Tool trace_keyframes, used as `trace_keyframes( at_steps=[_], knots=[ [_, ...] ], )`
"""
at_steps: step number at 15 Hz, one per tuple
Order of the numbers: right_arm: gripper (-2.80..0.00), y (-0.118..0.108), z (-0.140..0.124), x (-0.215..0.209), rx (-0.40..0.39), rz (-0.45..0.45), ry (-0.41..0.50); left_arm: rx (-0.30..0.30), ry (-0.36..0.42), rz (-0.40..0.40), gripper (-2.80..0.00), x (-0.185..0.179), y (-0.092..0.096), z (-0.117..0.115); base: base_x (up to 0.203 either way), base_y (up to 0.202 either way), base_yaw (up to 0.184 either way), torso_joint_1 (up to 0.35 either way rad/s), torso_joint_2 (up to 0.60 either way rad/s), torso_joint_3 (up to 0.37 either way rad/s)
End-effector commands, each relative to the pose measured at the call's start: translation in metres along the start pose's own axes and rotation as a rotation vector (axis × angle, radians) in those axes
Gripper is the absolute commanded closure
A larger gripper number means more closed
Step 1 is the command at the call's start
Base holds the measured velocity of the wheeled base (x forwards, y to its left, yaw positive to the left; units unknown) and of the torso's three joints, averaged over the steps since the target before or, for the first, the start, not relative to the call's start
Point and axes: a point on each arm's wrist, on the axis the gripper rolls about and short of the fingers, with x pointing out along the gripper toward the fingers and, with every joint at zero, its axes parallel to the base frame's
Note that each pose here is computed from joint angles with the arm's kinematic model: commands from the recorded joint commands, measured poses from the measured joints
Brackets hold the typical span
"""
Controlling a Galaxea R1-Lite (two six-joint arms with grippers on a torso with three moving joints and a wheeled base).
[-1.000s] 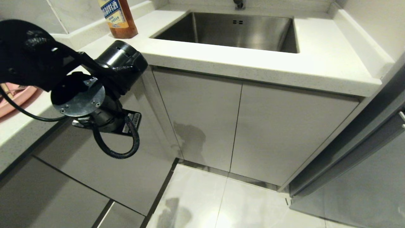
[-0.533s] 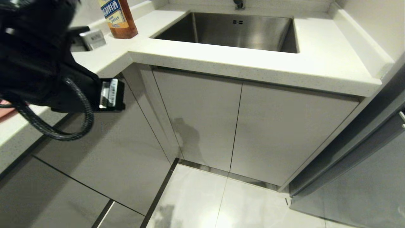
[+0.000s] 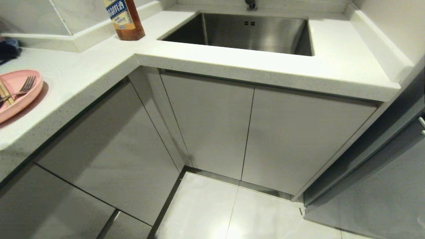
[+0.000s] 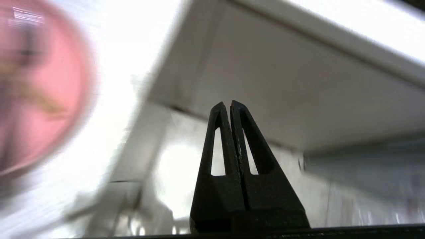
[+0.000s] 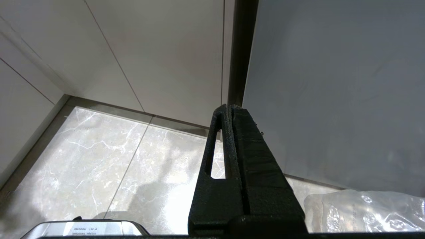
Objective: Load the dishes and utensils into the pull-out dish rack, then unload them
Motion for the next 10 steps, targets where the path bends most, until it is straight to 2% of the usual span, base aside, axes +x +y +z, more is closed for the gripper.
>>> trace_keyframes(
  at_steps=[1, 3, 5, 7, 10],
  knots=[
    [0.0, 0.0, -0.001, 0.0, 0.0, 0.001, 0.003, -0.038, -0.134, 0.036, 0.0, -0.055, 0.022, -0.002, 0.0, 0.0, 0.0, 0.0, 0.0, 0.0],
    [0.0, 0.0, -0.001, 0.0, -0.001, 0.0, 0.003, -0.001, -0.235, 0.07, 0.0, -0.099, 0.038, -0.018, 0.0, 0.0, 0.0, 0.0, 0.0, 0.0],
    [0.0, 0.0, 0.0, 0.0, -0.001, 0.001, 0.002, 0.058, -0.291, 0.116, 0.0, -0.124, 0.049, -0.052, 0.0, 0.0, 0.0, 0.0, 0.0, 0.0],
    [0.0, 0.0, -0.001, 0.0, 0.0, 0.001, 0.002, 0.119, -0.315, 0.159, 0.0, -0.131, 0.055, -0.095, 0.0, 0.0, 0.0, 0.0, 0.0, 0.0],
    [0.0, 0.0, 0.0, 0.0, 0.001, 0.001, 0.002, 0.17, -0.346, 0.185, 0.0, -0.132, 0.06, -0.158, 0.0, 0.0, 0.0, 0.0, 0.0, 0.0]
  ],
)
